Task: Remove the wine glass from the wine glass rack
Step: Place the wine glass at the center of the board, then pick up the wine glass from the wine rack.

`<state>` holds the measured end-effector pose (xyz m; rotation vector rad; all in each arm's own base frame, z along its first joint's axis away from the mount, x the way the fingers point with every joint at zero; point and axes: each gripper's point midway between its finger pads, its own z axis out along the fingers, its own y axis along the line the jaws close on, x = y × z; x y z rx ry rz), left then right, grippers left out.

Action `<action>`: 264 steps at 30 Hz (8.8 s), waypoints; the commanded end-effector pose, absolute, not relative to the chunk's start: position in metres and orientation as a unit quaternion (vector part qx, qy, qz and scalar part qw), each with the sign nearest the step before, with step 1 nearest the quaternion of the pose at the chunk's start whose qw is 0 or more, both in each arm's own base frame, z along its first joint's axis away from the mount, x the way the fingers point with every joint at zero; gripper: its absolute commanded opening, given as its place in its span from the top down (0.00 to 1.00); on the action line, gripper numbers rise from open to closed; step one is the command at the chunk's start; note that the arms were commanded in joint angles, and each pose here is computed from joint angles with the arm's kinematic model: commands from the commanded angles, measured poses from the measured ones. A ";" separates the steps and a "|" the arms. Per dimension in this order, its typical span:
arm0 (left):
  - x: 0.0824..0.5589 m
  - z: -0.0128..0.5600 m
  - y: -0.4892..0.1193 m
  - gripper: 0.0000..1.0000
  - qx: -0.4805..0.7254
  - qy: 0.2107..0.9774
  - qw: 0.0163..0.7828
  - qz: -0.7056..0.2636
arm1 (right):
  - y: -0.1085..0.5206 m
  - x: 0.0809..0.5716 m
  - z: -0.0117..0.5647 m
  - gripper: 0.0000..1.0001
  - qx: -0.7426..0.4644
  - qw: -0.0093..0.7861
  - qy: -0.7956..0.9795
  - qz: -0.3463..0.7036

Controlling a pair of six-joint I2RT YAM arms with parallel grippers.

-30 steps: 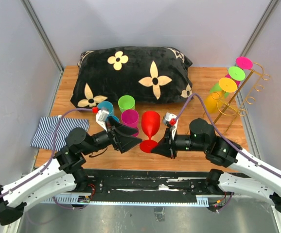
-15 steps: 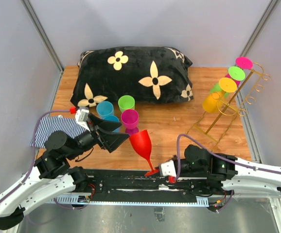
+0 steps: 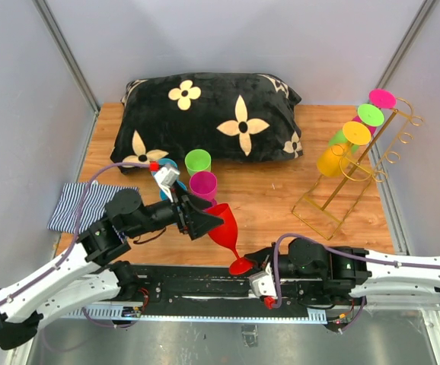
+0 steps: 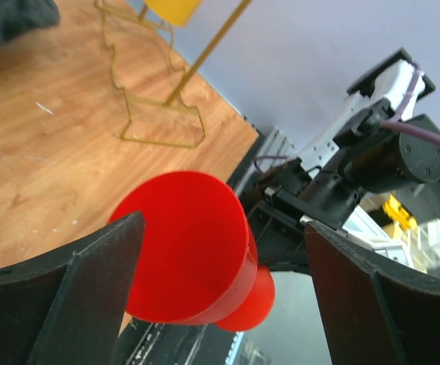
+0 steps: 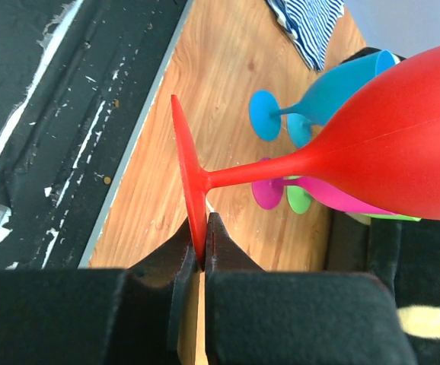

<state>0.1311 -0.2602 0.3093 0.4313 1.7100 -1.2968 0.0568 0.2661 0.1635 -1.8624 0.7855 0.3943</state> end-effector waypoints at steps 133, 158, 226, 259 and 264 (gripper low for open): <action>0.171 0.179 -0.214 0.64 0.106 0.858 0.498 -0.065 | 0.248 0.059 0.258 0.09 -0.541 0.658 0.412 0.324; 0.164 0.293 -0.211 0.00 0.061 0.759 0.584 -0.284 | 0.204 0.189 0.369 0.02 -0.353 0.624 0.693 0.070; 0.192 0.320 -0.128 0.00 -0.032 0.709 0.616 -0.340 | -0.045 0.314 0.366 0.46 0.218 0.562 0.788 0.130; 0.186 0.335 -0.118 0.00 -0.038 0.700 0.630 -0.333 | -0.041 0.317 0.360 0.72 0.246 0.558 0.772 0.179; 0.186 0.336 -0.118 0.00 -0.037 0.699 0.631 -0.336 | -0.041 0.314 0.362 0.79 0.248 0.561 0.769 0.177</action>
